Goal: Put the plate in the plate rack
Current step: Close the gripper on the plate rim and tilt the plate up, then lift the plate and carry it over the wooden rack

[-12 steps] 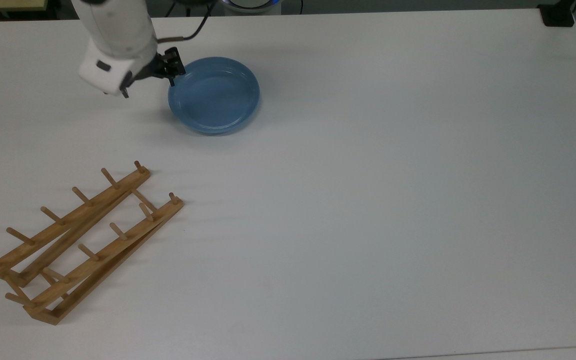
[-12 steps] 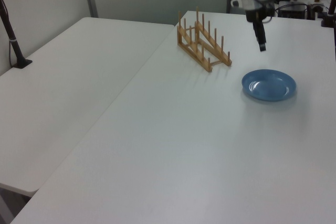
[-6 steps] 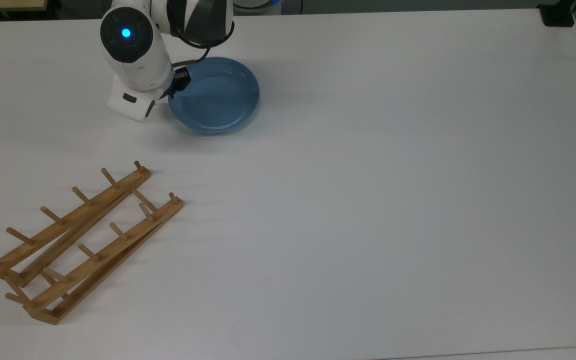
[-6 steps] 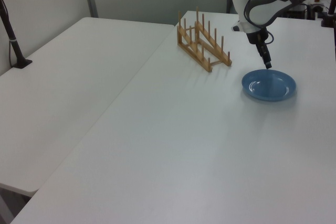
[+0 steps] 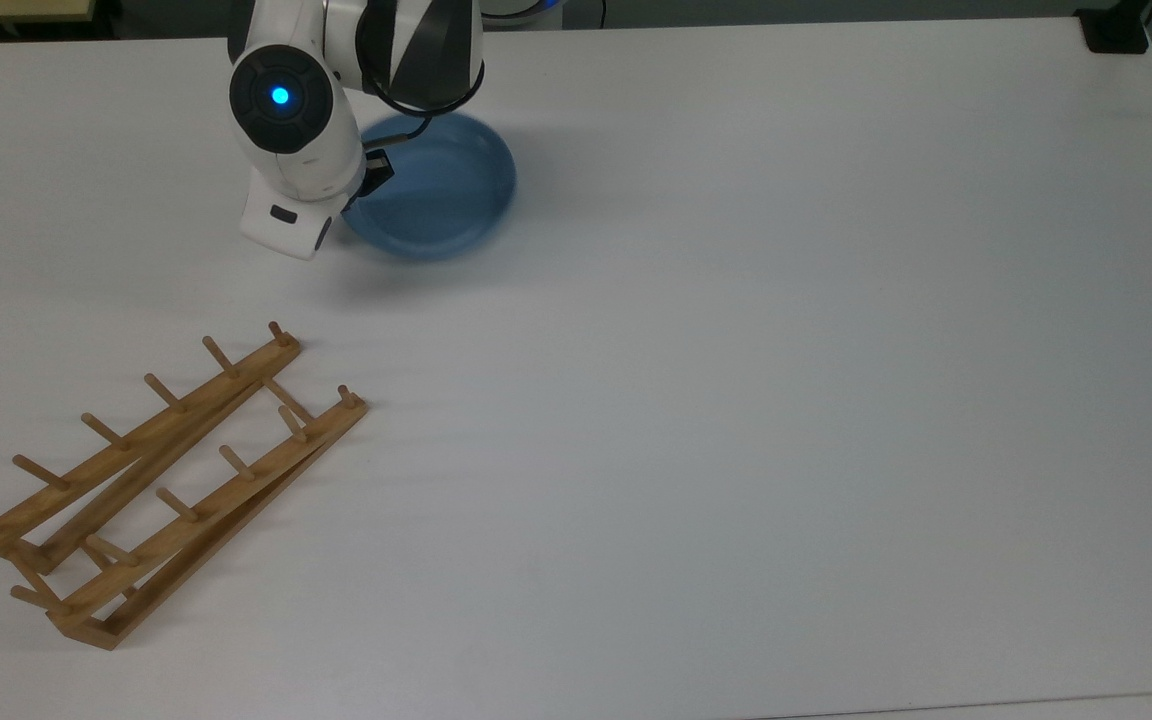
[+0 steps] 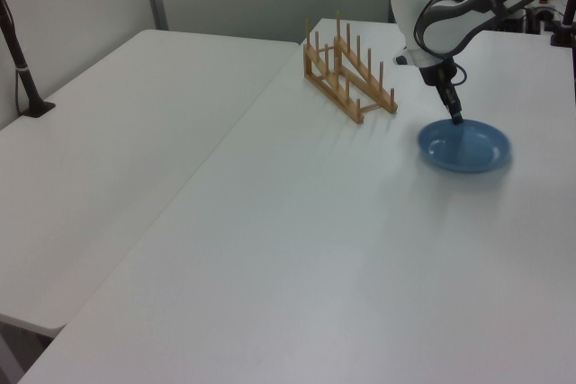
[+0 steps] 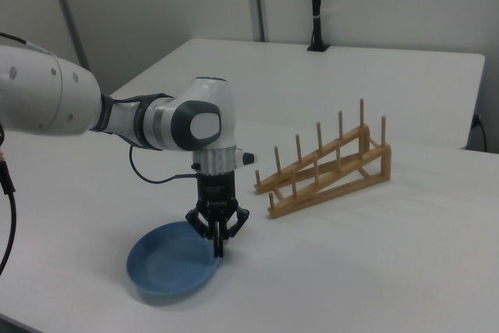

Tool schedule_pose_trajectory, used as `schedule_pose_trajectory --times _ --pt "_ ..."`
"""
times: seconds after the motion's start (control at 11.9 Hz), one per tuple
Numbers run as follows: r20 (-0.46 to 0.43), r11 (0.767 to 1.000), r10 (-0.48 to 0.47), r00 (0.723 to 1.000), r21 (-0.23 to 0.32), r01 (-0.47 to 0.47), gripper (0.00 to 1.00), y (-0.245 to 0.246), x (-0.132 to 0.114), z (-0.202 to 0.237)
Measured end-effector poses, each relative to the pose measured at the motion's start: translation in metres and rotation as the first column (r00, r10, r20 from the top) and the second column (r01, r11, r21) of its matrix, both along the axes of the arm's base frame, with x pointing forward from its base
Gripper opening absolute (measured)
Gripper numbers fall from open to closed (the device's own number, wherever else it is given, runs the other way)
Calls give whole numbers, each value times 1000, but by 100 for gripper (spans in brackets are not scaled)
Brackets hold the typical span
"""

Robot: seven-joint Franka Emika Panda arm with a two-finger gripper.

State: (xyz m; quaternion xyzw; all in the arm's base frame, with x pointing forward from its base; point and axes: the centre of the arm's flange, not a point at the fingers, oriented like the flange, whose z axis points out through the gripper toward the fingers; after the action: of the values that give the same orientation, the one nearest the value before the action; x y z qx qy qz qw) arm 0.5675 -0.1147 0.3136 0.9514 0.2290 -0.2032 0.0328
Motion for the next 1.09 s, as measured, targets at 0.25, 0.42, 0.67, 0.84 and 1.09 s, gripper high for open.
schedule_pose_trajectory --times 0.25,0.42,0.67,0.84,1.09 --pt "21 1000 1 1000 -4 0 4 -1 6 9" --pt "101 1000 1 995 -18 0 4 -4 27 43" --pt "239 999 -16 971 -41 27 4 -14 54 113" --pt "365 996 -87 927 4 91 4 -33 64 177" --pt "520 978 -202 830 53 204 4 -78 62 239"
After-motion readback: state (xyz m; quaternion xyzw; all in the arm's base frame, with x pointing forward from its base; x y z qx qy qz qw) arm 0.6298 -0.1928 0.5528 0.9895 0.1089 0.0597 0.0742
